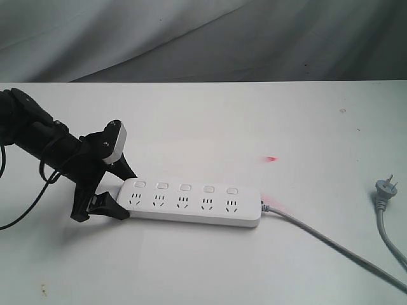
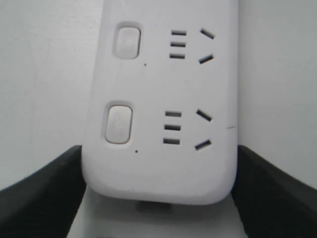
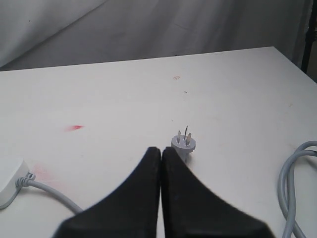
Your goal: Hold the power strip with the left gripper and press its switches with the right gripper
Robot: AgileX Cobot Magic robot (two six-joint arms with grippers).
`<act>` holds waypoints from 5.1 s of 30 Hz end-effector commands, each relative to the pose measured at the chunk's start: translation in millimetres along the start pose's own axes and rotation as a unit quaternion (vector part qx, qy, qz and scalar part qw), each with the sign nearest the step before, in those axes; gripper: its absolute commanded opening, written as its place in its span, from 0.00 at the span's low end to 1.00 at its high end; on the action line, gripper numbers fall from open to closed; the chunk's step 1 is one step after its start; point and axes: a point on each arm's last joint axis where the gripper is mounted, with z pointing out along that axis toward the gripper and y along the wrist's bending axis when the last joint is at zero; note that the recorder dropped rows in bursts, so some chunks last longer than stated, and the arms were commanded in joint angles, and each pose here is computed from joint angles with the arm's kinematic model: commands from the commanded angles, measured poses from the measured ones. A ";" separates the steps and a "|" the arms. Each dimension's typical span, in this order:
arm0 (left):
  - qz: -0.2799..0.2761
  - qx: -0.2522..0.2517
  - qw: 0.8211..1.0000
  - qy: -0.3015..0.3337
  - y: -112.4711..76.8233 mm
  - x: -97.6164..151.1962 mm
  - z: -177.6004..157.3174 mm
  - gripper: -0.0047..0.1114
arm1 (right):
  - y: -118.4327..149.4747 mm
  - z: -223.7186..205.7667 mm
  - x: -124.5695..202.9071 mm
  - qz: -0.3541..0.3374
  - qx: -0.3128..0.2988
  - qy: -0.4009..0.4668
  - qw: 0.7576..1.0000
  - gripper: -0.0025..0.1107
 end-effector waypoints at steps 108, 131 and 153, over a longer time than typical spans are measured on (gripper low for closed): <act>-0.250 -0.580 0.698 -0.337 -242.8 -160.4 -339.2 0.04 | -0.4 0.1 1.0 0.004 0.003 0.002 1.000 0.02; -0.391 -0.531 0.688 -0.302 -263.5 -43.2 -185.8 0.04 | -0.4 0.1 1.0 0.004 0.003 0.002 1.000 0.02; -0.366 -0.546 0.674 -0.337 -300.9 5.6 -125.1 0.04 | -0.4 0.1 1.0 0.005 0.003 0.002 1.000 0.02</act>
